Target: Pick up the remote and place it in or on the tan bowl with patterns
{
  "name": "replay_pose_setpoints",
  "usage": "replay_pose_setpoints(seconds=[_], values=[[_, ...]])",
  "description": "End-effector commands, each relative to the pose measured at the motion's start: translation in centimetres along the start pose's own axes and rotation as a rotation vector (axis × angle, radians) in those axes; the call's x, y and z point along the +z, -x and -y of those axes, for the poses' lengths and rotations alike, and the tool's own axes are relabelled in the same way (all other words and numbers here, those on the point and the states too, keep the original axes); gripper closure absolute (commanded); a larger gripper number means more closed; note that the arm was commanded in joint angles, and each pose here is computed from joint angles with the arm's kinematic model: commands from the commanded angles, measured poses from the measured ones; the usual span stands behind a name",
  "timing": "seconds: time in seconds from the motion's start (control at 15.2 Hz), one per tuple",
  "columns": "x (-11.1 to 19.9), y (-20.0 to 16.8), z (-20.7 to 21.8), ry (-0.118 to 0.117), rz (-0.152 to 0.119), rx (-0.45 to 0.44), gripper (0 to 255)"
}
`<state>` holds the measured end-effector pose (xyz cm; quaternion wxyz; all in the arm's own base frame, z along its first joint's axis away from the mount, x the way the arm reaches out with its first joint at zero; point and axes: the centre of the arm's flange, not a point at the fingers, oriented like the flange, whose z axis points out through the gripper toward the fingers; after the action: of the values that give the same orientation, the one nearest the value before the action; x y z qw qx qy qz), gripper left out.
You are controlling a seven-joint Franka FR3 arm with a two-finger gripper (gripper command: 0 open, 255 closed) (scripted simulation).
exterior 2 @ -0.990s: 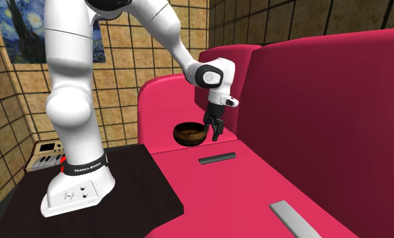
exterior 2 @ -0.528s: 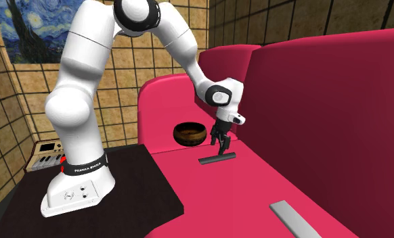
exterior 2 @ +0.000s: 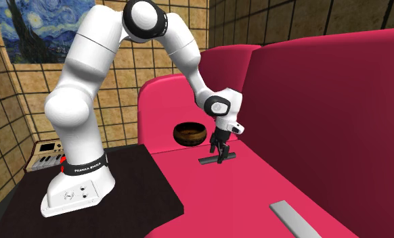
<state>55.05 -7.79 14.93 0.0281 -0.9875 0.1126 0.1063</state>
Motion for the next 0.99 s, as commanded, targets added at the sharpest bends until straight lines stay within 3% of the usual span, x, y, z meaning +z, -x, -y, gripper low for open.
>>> replay_pose_setpoints(seconds=[0.0,0.4,0.46,0.92], values=[[0.23,0.03,0.04,0.000,-0.001,0.000,0],[0.23,0.03,0.04,0.000,-0.001,0.000,0],[0.23,0.03,0.04,0.000,-0.001,0.000,255],[0.39,-0.29,0.02,0.000,0.000,0.000,255]])
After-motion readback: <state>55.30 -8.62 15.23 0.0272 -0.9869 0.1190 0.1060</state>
